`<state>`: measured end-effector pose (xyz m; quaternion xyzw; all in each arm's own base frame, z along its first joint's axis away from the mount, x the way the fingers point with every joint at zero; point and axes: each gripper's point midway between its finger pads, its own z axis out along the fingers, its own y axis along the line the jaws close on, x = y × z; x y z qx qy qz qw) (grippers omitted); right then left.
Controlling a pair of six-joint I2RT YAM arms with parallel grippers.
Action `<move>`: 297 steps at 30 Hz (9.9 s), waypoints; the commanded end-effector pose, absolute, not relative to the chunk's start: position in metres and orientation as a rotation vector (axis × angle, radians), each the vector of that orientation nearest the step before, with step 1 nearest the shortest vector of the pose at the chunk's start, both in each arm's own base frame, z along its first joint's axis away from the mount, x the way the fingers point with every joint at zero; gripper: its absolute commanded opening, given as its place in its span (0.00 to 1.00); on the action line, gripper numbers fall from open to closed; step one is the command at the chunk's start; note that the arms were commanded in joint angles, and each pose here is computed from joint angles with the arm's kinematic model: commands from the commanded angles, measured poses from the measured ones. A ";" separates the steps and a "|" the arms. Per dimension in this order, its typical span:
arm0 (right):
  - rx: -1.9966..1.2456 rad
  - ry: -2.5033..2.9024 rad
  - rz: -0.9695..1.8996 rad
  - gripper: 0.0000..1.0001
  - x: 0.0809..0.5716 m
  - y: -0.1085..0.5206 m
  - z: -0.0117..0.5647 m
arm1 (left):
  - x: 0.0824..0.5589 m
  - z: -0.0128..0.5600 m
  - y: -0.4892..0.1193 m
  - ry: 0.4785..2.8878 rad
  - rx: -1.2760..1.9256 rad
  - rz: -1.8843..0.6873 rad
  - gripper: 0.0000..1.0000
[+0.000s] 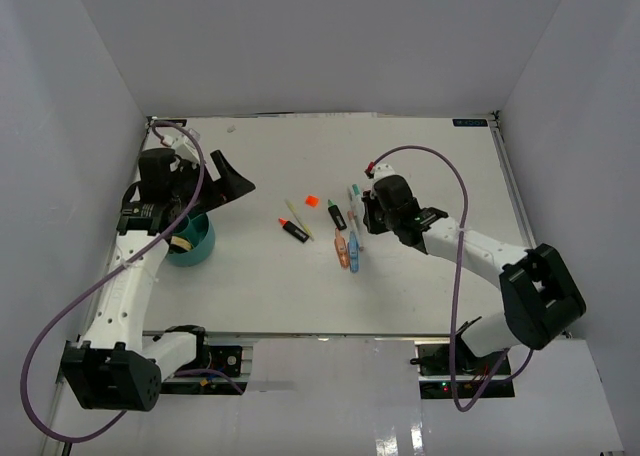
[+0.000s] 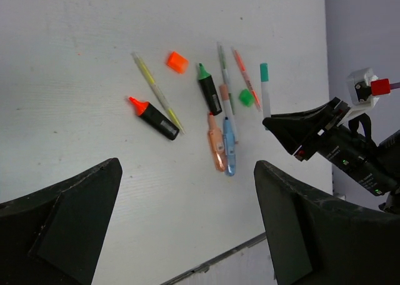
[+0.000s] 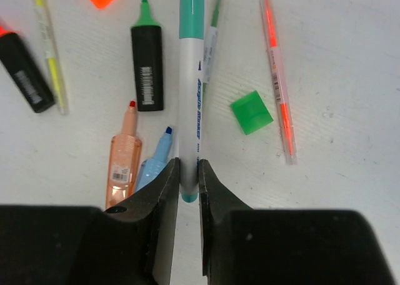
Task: Sort the stationery into containers
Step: Pick up the pen from the center of the board, then place the pen in the storage box, then pick up the pen from the center of the board, then place the pen in the storage box.
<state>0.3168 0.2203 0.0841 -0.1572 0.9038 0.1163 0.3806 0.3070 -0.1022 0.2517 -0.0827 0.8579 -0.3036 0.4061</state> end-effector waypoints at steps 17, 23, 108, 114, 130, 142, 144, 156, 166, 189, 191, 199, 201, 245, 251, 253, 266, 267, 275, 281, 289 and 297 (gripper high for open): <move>-0.727 1.698 0.836 0.13 0.263 0.300 0.224 | 0.302 0.290 -0.253 2.200 -0.046 -1.051 0.97; -0.743 1.670 0.867 0.13 0.259 0.305 0.229 | 0.314 0.283 -0.264 2.202 -0.106 -0.998 0.85; -0.754 1.642 0.777 0.90 0.236 0.271 0.197 | 0.308 0.185 0.150 1.544 -1.161 0.297 0.27; -0.755 1.642 0.778 0.90 0.235 0.271 0.198 | 0.303 0.186 0.149 1.535 -1.178 0.283 0.51; -0.485 2.021 0.503 0.98 0.278 0.238 0.152 | 0.297 0.223 0.102 1.818 -0.937 0.117 0.98; -0.438 2.258 0.366 0.65 0.296 0.237 0.096 | 0.324 0.249 0.004 2.040 -0.424 -0.272 0.98; -0.433 2.295 0.352 0.57 0.297 0.238 0.084 | 0.324 0.249 -0.005 2.051 -0.380 -0.283 0.98; -0.432 2.406 0.255 0.39 0.302 0.235 0.040 | 0.318 0.243 -0.031 2.072 -0.278 -0.324 0.98; -0.473 2.443 0.241 0.34 0.302 0.238 0.020 | 0.318 0.242 -0.052 2.099 -0.209 -0.407 0.98; -0.577 1.993 0.628 0.09 0.279 0.269 0.163 | 0.300 0.288 -0.208 2.185 -0.075 -1.032 0.98; -0.625 1.914 0.704 0.09 0.271 0.277 0.182 | 0.297 0.287 -0.229 2.206 -0.064 -1.049 0.98; -0.692 1.757 0.792 0.10 0.258 0.285 0.212 | 0.310 0.287 -0.284 2.232 -0.066 -1.051 0.98; -0.697 1.735 0.807 0.10 0.256 0.286 0.215 | 0.313 0.285 -0.288 2.233 -0.082 -1.033 0.97; -0.706 1.734 0.744 0.90 0.251 0.271 0.202 | 0.301 0.283 0.015 1.729 -0.811 0.009 0.00; -0.723 1.730 0.734 0.90 0.248 0.268 0.198 | 0.272 0.293 0.091 1.538 -0.969 0.237 0.00; -0.730 1.723 0.740 0.90 0.247 0.268 0.199 | 0.268 0.297 0.104 1.477 -0.987 0.264 0.00; -0.722 1.713 0.712 0.90 0.246 0.261 0.197 | 0.297 0.252 0.143 1.435 -1.082 0.274 0.00; -0.721 1.714 0.708 0.90 0.246 0.260 0.196 | 0.300 0.245 0.143 1.454 -1.091 0.274 0.00; -0.721 1.720 0.697 0.90 0.248 0.259 0.194 | 0.309 0.206 0.145 1.513 -1.141 0.244 0.10; -0.725 1.728 0.692 0.90 0.248 0.259 0.191 | 0.310 0.184 0.145 1.550 -1.174 0.236 0.23; -0.713 1.738 0.682 0.90 0.250 0.258 0.189 | 0.304 0.184 0.138 1.593 -1.196 0.205 0.77; -0.621 1.826 0.579 0.90 0.265 0.244 0.182 | 0.295 0.206 0.123 1.707 -1.106 0.174 0.98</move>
